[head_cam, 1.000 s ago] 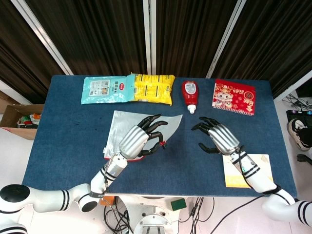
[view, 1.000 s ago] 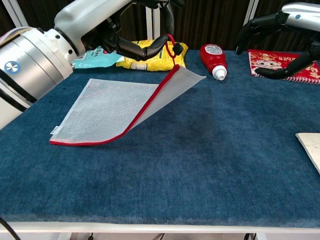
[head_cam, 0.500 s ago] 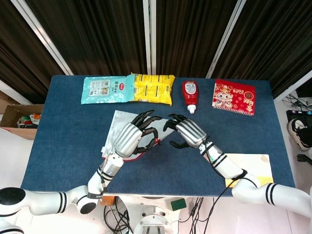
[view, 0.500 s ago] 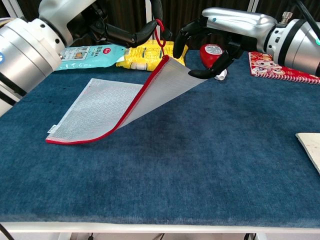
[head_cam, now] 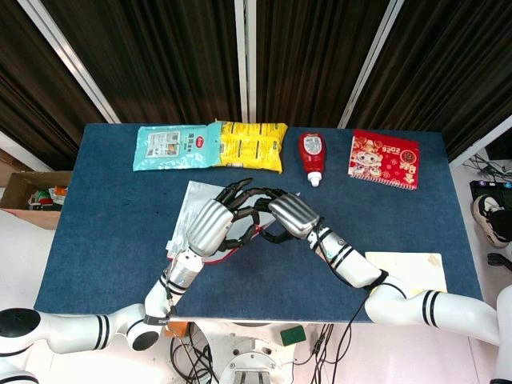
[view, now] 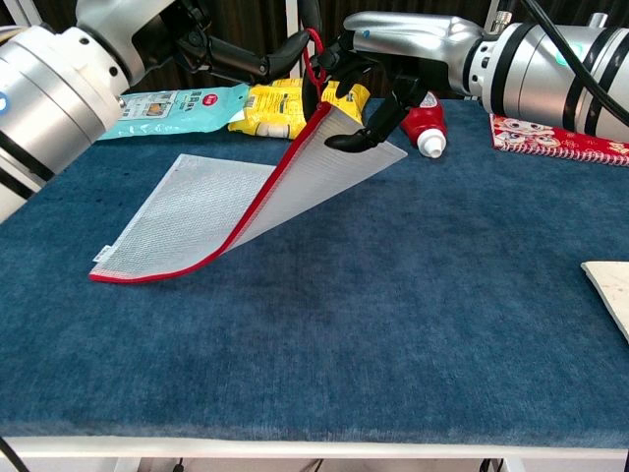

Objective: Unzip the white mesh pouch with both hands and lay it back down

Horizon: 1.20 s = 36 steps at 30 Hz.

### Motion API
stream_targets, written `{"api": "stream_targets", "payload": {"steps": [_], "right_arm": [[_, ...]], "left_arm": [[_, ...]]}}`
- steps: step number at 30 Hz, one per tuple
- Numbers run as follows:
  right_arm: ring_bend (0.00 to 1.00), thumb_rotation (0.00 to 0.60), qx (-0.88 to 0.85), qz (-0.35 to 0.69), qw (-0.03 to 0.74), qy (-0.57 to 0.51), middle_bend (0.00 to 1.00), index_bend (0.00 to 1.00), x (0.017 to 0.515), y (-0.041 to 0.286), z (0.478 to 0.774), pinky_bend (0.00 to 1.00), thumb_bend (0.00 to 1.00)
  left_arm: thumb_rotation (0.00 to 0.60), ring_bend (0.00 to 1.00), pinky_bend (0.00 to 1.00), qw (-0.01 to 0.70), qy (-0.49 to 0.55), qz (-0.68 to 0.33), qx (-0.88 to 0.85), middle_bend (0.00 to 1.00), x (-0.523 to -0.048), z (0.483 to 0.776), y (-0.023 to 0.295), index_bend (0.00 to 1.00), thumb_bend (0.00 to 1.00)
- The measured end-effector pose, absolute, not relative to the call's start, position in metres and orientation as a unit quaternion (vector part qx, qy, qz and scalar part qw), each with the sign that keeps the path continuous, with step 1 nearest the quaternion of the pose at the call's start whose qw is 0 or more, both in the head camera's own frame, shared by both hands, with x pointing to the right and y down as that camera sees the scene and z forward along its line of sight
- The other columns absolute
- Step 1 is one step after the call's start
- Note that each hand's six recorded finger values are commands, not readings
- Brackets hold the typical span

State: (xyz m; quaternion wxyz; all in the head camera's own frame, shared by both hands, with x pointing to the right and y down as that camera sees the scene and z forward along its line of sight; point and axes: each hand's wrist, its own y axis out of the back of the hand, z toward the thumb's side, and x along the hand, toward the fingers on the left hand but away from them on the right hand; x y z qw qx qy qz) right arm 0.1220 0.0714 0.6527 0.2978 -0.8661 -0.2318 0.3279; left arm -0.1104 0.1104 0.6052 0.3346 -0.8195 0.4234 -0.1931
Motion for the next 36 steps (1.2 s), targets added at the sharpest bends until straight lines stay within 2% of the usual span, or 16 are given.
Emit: {"api": "stream_targets", "payload": {"steps": [9, 19, 29, 36], "right_arm": [[0.12, 0.600, -0.865, 0.333, 0.295, -0.233, 0.43, 0.59, 0.122, 0.071, 0.656, 0.24, 0.35], [0.13, 0.600, -0.870, 0.331, 0.286, -0.226, 0.44, 0.60, 0.117, 0.074, 0.658, 0.24, 0.36], [0.23, 0.600, -0.870, 0.323, 0.285, -0.242, 0.53, 0.78, 0.112, 0.073, 0.658, 0.28, 0.42], [0.28, 0.600, -0.864, 0.318, 0.282, -0.268, 0.54, 0.86, 0.116, 0.071, 0.659, 0.32, 0.44]], "left_arm": [[0.600, 0.06, 0.15, 0.338, 0.424, -0.193, -0.818, 0.18, -0.111, 0.604, 0.110, 0.65, 0.55], [0.600, 0.06, 0.15, 0.336, 0.424, -0.195, -0.818, 0.18, -0.112, 0.604, 0.110, 0.65, 0.55], [0.600, 0.06, 0.15, 0.318, 0.435, -0.205, -0.817, 0.18, -0.122, 0.611, 0.113, 0.65, 0.55], [0.600, 0.06, 0.15, 0.257, 0.457, -0.221, -0.823, 0.18, -0.138, 0.624, 0.122, 0.65, 0.55]]}}
